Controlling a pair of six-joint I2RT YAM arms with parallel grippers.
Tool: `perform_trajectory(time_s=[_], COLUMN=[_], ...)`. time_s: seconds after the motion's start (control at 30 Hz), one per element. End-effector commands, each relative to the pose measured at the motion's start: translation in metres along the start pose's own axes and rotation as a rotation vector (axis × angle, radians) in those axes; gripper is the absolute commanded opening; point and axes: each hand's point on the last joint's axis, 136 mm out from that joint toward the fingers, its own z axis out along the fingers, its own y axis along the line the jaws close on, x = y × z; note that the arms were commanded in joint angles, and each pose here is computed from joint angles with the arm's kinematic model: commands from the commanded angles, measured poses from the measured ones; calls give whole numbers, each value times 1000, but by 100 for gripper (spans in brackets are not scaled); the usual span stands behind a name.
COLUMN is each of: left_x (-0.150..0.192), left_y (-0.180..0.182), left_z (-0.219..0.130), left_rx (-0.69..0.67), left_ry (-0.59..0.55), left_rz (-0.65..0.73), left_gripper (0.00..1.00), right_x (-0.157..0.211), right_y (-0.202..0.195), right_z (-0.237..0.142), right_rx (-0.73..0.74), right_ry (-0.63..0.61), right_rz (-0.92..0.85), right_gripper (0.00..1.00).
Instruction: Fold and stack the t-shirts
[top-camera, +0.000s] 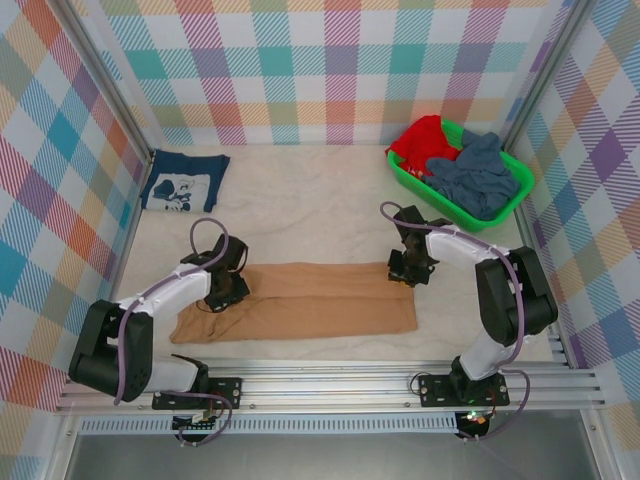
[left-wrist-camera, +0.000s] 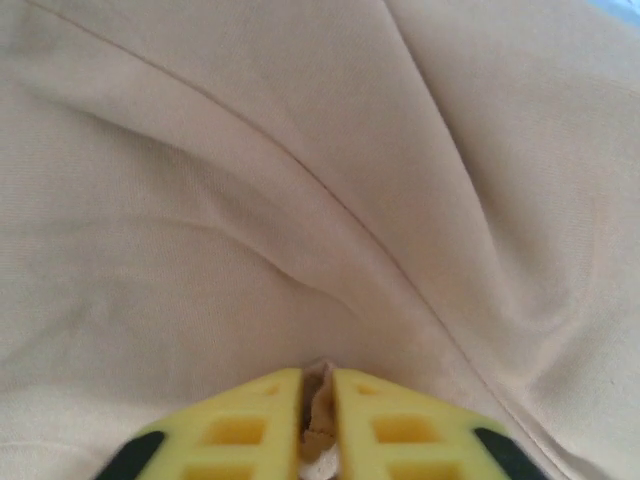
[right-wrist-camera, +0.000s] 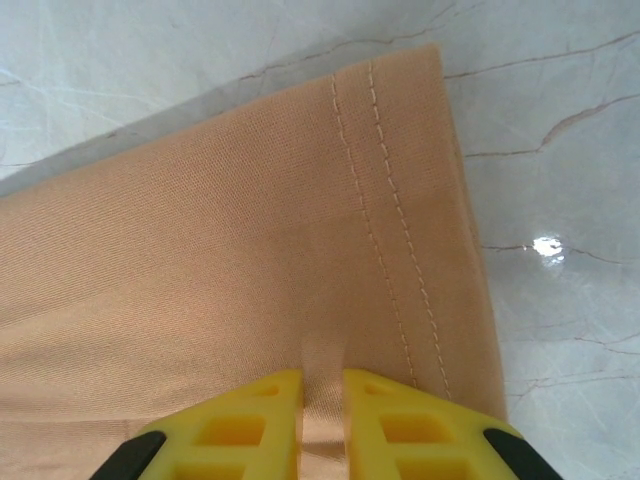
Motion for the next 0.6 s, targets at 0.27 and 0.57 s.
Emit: perform_trajectory(time_s=[0.27,0.57], left_x=[21,57], left_y=[-7,-16], left_z=[-29,-39], left_rx=[79,79], left_ry=[35,126], left_rz=[36,130], left_gripper=[1,0], right_x=[2,2], right_y=[4,2], right_z=[3,3], right_rx=[-2,15], right_ry=[12,11], right_rz=[6,8], right_gripper=[17,17])
